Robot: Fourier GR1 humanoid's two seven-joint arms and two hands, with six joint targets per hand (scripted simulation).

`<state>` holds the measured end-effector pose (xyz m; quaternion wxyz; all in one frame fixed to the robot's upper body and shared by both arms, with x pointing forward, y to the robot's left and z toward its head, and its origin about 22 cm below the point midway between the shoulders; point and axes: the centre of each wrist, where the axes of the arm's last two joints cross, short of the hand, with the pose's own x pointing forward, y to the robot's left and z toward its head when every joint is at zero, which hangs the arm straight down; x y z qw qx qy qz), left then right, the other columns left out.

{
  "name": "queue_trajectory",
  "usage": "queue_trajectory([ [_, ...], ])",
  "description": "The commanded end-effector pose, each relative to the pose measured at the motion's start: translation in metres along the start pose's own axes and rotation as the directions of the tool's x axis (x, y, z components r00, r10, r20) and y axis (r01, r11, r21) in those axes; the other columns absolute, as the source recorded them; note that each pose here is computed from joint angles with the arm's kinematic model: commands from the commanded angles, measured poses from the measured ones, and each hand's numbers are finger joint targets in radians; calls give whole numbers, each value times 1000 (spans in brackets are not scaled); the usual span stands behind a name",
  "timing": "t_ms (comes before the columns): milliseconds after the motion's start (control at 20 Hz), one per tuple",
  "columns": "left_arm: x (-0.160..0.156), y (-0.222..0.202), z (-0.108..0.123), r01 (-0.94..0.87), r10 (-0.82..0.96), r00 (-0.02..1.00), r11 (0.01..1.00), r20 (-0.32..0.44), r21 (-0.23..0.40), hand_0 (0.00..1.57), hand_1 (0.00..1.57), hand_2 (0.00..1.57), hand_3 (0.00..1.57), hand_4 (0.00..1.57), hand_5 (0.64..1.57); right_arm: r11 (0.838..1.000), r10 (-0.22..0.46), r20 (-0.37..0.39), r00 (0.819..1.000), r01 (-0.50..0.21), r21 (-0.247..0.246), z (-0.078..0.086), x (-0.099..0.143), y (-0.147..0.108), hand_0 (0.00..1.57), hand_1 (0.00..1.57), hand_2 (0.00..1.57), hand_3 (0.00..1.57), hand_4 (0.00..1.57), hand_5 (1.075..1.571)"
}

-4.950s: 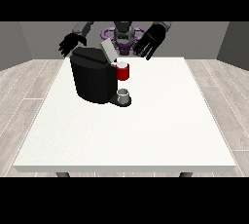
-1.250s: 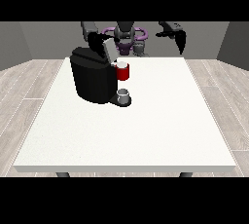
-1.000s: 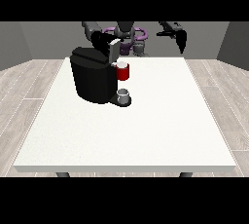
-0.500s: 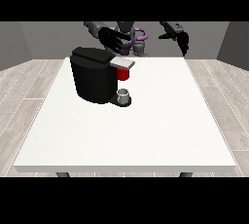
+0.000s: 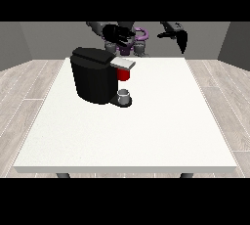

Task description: Insert the coffee pod into the coffee machine and close the lid

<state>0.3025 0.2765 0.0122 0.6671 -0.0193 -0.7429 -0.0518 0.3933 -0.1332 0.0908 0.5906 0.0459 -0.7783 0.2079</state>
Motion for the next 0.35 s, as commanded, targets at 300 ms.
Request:
queue_trajectory([
  [300, -42, 3, 42, -19, 26, 997, 995, -71, 95, 0, 0, 0, 0, 192, 1571, 967, -255, -81, 963, 254, -26, 83, -59, 27, 0, 0, 0, 0, 157, 1571],
])
